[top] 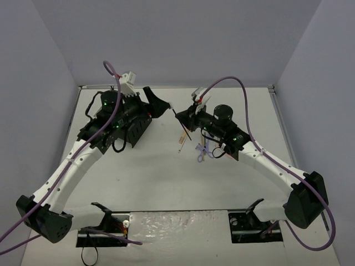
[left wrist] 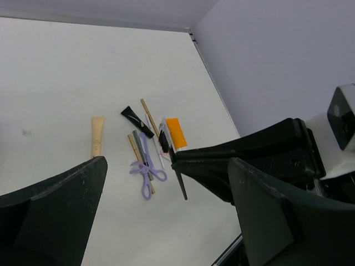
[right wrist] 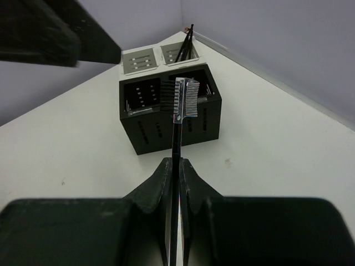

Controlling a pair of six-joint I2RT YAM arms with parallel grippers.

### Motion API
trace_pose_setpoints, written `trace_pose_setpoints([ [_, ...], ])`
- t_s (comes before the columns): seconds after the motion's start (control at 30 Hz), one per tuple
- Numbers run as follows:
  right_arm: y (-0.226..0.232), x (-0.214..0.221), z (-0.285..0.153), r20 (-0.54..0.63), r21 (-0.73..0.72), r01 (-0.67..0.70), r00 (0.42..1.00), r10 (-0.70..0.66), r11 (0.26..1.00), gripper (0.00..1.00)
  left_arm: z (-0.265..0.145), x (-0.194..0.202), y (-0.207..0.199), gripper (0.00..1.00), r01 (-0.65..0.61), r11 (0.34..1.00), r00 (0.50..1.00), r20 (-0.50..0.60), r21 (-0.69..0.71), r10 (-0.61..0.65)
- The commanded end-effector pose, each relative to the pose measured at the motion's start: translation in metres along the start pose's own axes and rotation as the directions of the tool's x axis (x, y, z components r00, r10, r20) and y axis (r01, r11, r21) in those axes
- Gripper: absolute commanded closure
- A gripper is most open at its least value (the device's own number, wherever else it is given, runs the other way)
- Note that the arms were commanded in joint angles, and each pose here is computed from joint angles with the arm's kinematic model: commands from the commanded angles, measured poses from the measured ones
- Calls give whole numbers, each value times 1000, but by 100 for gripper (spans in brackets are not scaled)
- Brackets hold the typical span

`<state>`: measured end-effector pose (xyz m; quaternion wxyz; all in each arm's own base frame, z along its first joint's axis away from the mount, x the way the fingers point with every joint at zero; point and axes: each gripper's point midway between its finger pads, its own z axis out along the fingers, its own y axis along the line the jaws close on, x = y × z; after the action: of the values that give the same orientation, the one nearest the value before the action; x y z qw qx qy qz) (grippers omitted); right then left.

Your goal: Organize the makeup

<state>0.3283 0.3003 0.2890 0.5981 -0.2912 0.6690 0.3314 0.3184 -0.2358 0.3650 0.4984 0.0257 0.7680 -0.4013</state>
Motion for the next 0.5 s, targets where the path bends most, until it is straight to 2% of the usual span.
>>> trace_pose_setpoints([
  [0.0, 20, -36, -7, 118, -51, 54, 992, -47, 997, 100, 17, -20, -20, 14, 6, 1000, 997, 70, 23, -8],
  [0.17, 23, -36, -7, 122, -54, 53, 991, -46, 997, 100, 27, -11, -28, 22, 19, 999, 998, 52, 32, -21],
  [0.47, 23, -38, -9, 133, -49, 48, 990, -41, 998, 100, 35, 1, -32, 45, 29, 999, 999, 32, 39, -30],
])
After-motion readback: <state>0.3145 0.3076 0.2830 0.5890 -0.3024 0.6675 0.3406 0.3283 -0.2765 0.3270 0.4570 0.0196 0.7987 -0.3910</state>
